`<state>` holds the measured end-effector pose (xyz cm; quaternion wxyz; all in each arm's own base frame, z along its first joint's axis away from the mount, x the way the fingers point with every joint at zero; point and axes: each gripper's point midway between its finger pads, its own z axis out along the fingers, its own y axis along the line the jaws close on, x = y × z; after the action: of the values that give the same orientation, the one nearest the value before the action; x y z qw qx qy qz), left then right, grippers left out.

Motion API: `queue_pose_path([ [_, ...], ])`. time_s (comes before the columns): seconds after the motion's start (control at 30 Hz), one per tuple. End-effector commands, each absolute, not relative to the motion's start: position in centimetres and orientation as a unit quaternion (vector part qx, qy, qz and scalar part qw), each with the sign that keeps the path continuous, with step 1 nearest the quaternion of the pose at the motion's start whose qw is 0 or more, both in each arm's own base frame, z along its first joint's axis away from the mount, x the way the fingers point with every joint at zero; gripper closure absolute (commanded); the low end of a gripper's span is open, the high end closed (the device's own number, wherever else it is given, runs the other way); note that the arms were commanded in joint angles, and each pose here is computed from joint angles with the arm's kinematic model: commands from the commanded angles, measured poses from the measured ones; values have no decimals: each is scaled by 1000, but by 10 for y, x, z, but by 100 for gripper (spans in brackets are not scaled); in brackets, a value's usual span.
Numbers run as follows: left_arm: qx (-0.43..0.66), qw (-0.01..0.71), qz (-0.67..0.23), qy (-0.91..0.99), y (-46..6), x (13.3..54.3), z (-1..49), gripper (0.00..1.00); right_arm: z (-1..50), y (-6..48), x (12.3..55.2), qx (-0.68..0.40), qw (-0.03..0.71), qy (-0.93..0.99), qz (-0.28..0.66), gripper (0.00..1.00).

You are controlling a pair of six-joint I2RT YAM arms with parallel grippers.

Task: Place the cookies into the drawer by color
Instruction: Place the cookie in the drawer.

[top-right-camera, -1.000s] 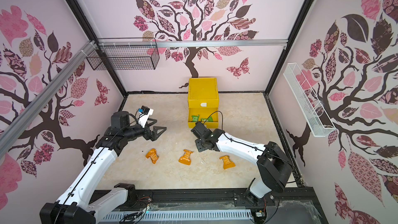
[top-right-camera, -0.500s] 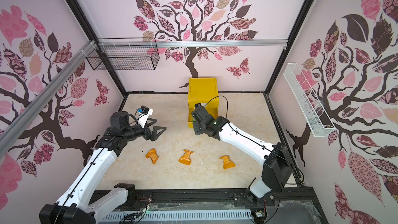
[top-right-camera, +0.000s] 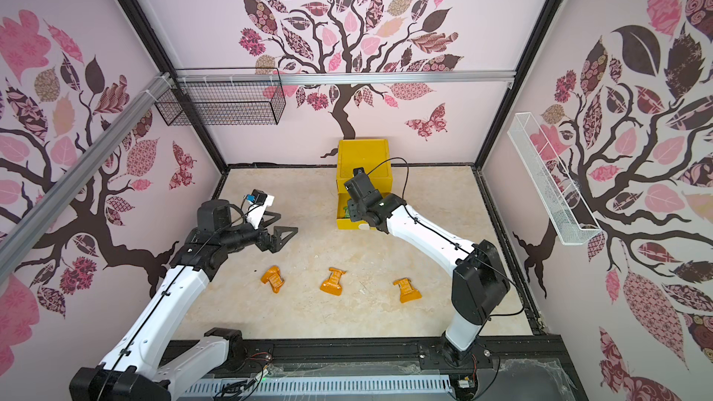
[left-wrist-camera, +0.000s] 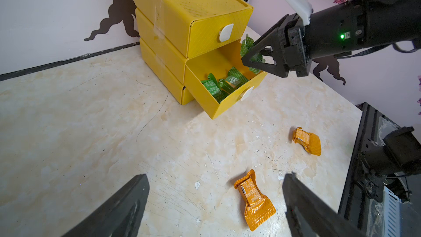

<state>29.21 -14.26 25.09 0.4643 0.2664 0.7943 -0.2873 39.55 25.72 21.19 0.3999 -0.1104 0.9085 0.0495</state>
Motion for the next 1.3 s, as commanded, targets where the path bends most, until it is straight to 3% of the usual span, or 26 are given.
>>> queue_pose_path([
  [0.0,276,465,-291,789,-145,288,250,3,221,262,415,-99,422,900,48,57],
  [0.3,275,464,-292,790,-146,289,251,3,219,262,419,-93,419,902,47,36],
  [1.0,291,468,-251,796,-149,299,267,4,225,223,380,-101,416,903,26,28],
  [1.27,292,475,-215,802,-156,322,292,4,206,198,361,-91,395,914,27,19],
])
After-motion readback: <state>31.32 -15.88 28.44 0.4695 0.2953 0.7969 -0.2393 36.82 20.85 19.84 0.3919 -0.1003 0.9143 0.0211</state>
